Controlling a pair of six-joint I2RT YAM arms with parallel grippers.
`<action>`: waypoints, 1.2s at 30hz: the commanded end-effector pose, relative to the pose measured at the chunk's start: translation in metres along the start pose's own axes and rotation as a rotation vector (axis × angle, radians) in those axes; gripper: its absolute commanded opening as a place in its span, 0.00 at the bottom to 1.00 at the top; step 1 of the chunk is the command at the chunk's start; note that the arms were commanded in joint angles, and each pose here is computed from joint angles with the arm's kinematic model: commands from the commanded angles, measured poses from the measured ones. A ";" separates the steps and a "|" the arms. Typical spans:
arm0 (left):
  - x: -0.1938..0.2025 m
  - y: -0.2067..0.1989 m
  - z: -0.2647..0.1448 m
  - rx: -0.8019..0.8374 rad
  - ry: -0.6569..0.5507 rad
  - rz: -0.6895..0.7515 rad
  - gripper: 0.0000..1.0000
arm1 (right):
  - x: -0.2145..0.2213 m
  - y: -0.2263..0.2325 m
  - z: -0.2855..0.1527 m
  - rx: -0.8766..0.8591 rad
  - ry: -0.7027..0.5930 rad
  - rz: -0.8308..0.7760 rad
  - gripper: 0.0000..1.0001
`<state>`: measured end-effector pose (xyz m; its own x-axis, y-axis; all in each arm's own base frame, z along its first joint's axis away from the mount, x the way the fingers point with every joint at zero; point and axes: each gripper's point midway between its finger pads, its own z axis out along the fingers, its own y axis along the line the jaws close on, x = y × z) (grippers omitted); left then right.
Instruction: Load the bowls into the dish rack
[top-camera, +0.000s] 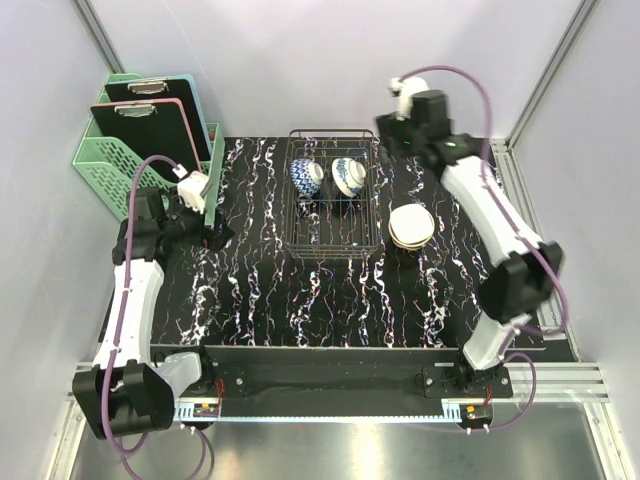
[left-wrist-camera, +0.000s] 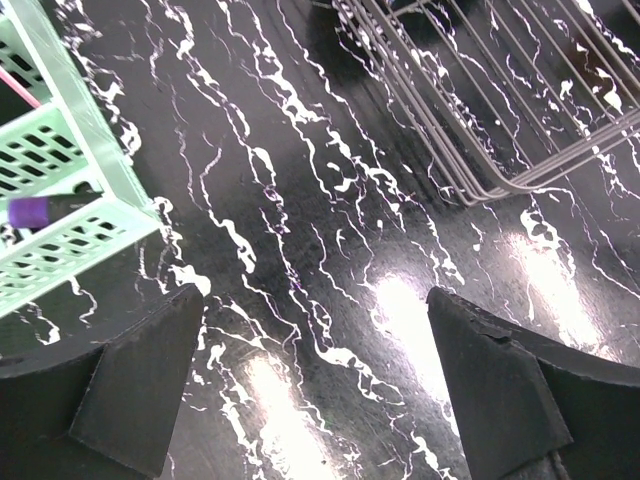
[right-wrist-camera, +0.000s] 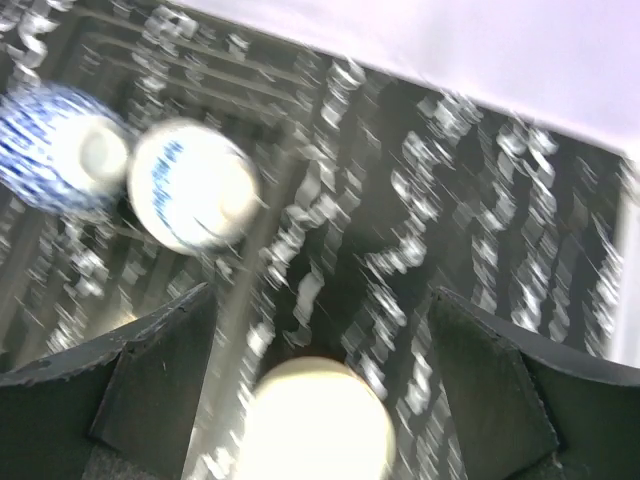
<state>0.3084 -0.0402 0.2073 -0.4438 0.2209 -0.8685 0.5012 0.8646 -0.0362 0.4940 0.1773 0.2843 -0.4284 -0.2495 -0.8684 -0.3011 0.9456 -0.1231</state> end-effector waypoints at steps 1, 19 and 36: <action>-0.021 0.002 0.003 0.025 -0.041 0.027 0.99 | 0.040 -0.015 -0.037 -0.068 0.084 -0.019 0.93; -0.011 -0.067 0.048 0.156 0.072 0.149 0.99 | 0.179 -0.053 -0.044 -0.151 0.342 -0.007 0.73; 0.016 -0.078 0.089 0.180 0.182 0.191 0.99 | 0.195 -0.060 0.004 -0.125 0.388 0.004 0.66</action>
<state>0.3080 -0.1360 0.1386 -0.5081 0.4539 -0.7320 0.6953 0.7178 -0.0376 0.4066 0.0701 0.0962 -0.7746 -0.3199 -0.5455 -0.3818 0.9242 0.0001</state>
